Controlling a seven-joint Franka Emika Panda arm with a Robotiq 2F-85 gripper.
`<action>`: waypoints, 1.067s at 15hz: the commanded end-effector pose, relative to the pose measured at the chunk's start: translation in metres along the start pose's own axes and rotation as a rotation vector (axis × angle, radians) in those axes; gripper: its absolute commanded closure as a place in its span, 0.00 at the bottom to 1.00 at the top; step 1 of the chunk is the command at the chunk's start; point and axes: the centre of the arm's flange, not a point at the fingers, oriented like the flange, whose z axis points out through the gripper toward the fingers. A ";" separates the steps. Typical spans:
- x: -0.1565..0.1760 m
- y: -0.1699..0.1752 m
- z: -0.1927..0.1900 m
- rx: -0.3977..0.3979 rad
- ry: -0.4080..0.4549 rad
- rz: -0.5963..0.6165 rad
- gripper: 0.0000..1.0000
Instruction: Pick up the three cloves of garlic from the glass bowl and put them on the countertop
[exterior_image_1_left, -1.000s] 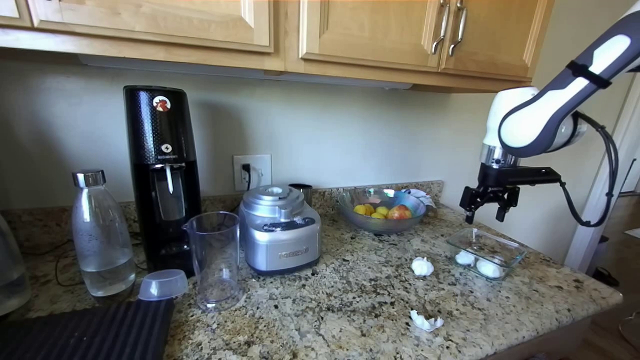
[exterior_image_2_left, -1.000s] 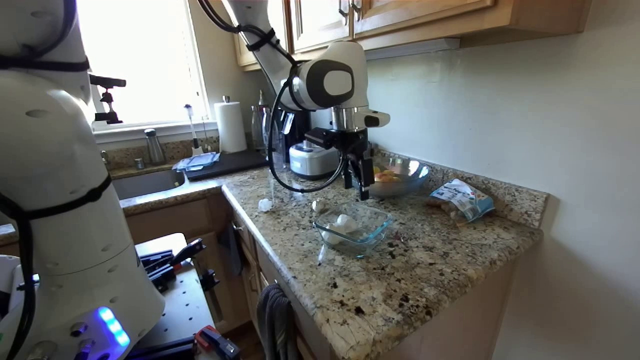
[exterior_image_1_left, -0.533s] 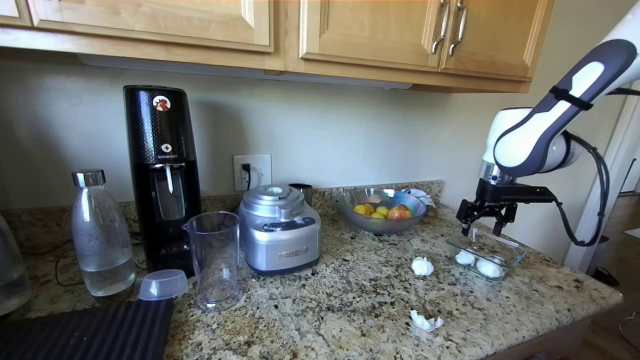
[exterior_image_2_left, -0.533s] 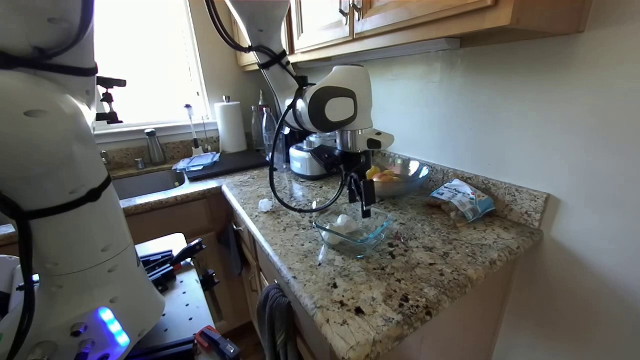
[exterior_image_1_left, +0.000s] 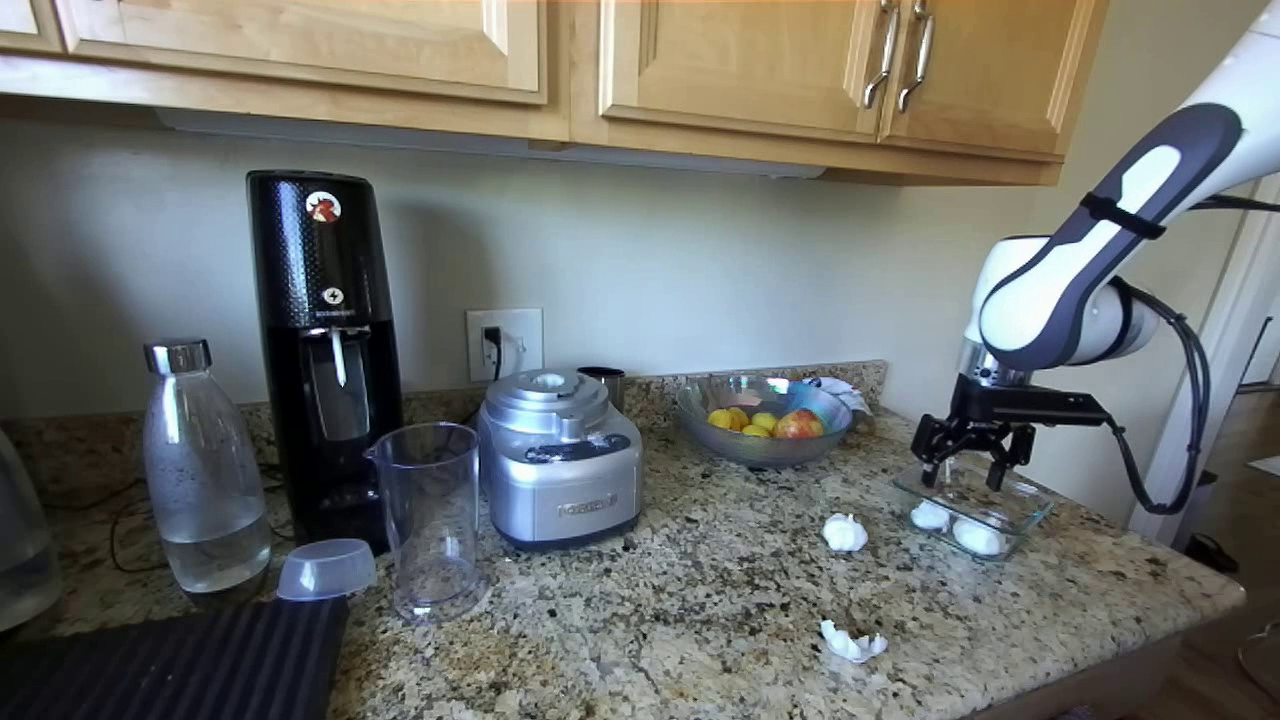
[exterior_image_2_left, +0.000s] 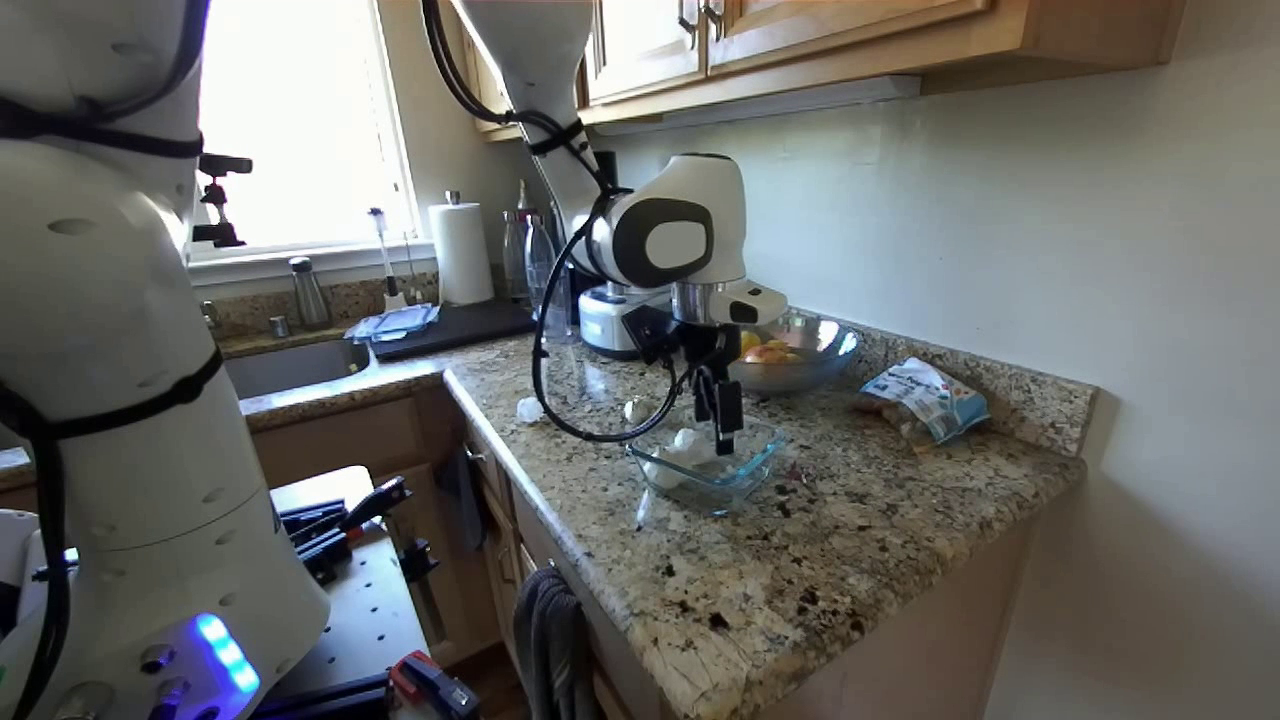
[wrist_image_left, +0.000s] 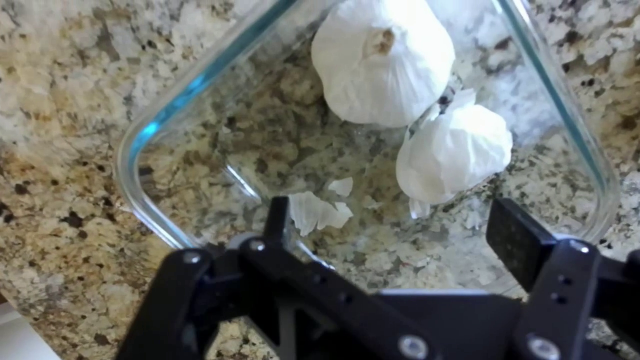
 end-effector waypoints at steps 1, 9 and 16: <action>-0.008 -0.002 0.005 0.020 0.015 0.020 0.00; -0.017 -0.012 0.019 0.025 0.000 -0.004 0.00; -0.023 -0.010 0.029 0.004 -0.009 -0.013 0.00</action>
